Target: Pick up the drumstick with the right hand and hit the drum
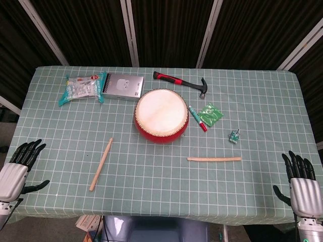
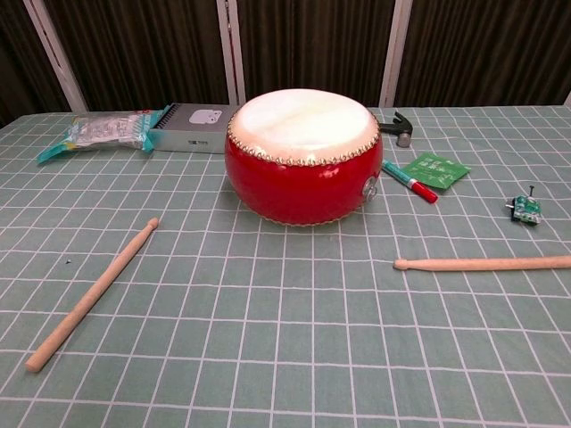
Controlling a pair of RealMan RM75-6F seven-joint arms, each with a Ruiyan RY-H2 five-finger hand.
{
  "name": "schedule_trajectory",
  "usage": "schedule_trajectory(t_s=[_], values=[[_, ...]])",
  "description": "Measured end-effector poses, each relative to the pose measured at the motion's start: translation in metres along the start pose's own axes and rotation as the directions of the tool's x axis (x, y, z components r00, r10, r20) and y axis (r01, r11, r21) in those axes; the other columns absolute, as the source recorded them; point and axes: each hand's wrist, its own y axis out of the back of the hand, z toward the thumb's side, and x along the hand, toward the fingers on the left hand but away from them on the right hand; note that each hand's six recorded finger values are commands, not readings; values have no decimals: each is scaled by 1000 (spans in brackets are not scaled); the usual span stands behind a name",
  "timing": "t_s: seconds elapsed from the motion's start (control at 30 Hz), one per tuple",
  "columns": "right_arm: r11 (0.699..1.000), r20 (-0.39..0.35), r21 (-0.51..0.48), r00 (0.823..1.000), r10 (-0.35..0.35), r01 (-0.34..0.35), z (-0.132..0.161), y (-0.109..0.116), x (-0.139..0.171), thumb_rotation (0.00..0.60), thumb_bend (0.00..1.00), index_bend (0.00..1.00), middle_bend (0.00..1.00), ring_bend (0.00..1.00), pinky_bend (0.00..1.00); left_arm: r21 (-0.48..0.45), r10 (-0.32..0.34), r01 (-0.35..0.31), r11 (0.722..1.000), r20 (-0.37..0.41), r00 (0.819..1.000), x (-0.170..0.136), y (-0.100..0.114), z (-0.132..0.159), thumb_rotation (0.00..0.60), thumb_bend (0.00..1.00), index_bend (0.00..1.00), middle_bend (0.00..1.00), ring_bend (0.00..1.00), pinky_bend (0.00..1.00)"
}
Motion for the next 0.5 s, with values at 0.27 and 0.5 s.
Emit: schedule_trajectory(t_s=[0.27,0.5], values=[[1000,-6,5,1000,1,-1,1,-1,0,600,268,0,0,4,67,0,5,-5,1000,0,1000,-2,1,-1,600,0,0,0,0,10],[1000,-9,5,1000,7,-7,3,-2,-2,600,269,0,0,4,67,0,5,-5,1000,-5,1000,-3,2,-3,600,0,0,0,0,10]])
